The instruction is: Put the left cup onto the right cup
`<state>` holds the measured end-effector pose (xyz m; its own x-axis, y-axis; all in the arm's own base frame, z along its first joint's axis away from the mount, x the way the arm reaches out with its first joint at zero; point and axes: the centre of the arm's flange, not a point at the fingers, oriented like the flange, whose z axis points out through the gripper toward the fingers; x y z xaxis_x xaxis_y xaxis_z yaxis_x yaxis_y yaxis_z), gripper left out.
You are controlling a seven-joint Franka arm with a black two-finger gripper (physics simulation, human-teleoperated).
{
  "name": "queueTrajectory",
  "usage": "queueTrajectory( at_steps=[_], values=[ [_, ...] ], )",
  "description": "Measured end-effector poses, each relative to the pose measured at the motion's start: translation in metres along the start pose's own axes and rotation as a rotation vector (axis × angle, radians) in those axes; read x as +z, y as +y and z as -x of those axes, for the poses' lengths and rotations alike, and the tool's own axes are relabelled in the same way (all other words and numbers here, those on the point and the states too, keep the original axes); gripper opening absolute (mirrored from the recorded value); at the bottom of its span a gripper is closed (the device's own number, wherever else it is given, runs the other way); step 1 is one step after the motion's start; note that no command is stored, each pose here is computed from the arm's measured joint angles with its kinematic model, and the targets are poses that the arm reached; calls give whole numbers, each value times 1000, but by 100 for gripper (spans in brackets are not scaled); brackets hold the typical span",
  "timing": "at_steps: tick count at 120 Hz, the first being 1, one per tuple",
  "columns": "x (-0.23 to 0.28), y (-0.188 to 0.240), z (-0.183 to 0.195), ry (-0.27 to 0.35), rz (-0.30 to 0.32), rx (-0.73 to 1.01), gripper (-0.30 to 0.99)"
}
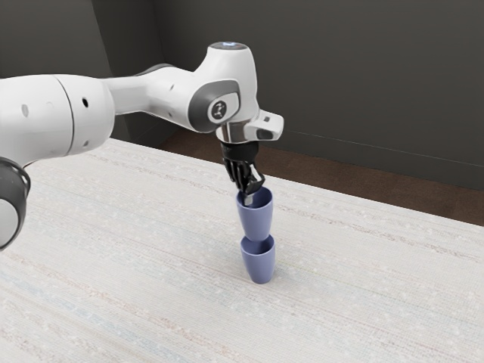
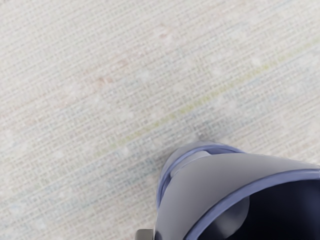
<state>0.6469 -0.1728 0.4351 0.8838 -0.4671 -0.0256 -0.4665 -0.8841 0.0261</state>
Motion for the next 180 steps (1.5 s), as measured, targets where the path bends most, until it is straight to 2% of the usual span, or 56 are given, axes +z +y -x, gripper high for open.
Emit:
queueTrajectory(
  at_steps=[180],
  values=[
    [18, 8, 10, -2, 11, -1, -7]
  ],
)
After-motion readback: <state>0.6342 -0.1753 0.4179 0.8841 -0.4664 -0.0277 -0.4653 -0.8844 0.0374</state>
